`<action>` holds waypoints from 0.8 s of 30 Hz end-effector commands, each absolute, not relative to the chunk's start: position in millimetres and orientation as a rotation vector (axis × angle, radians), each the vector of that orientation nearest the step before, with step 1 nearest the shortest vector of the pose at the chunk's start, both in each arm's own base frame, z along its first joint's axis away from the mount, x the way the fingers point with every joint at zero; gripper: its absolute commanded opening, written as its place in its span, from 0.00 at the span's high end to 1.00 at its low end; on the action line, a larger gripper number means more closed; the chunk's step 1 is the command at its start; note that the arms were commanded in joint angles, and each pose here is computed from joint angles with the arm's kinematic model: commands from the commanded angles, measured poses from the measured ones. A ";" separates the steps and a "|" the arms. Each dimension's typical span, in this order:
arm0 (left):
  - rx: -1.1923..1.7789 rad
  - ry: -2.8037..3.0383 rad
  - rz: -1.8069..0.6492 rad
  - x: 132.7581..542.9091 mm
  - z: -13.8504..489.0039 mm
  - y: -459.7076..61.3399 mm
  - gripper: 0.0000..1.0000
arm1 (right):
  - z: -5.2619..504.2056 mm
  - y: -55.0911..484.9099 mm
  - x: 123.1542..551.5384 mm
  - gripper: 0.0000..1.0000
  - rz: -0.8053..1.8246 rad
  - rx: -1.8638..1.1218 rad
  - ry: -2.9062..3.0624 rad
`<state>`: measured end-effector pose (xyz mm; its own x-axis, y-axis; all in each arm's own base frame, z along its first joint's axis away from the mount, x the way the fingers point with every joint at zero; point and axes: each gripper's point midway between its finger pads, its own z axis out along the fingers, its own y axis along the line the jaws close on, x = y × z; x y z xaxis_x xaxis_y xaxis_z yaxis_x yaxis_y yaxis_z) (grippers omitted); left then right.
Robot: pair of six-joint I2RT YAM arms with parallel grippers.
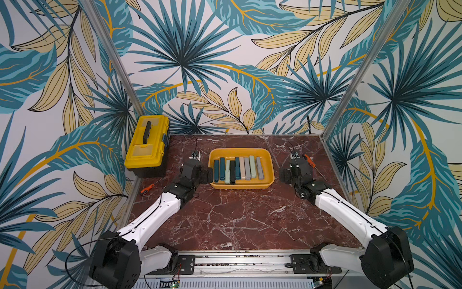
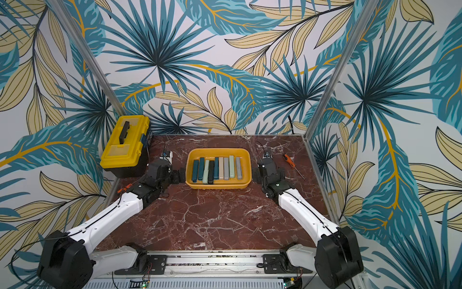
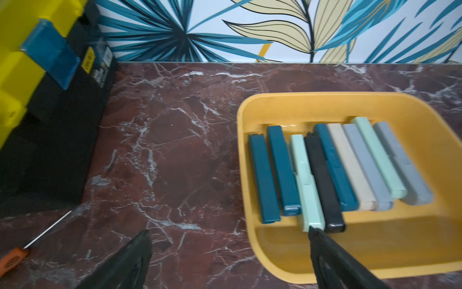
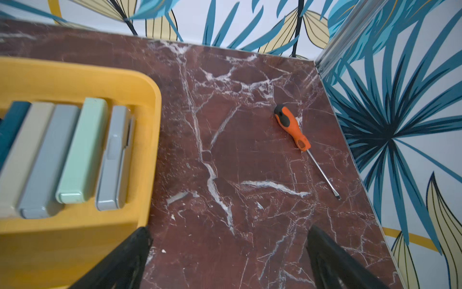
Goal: Put the pruning pliers into the storage box
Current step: Reset both arms
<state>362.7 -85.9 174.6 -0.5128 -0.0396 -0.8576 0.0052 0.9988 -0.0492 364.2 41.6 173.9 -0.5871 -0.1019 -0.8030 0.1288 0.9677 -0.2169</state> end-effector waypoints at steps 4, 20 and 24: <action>-0.036 1.894 0.071 374.8 167.2 -29.5 0.00 | 194.7 -7.0 375.6 0.00 -0.308 0.203 1.900; -0.013 1.805 0.040 403.9 122.8 8.1 0.00 | 122.2 -41.4 397.8 0.01 -0.109 0.294 1.913; -0.007 1.777 0.036 396.9 119.0 6.5 0.00 | 117.7 -23.4 399.8 0.01 -0.043 0.163 1.826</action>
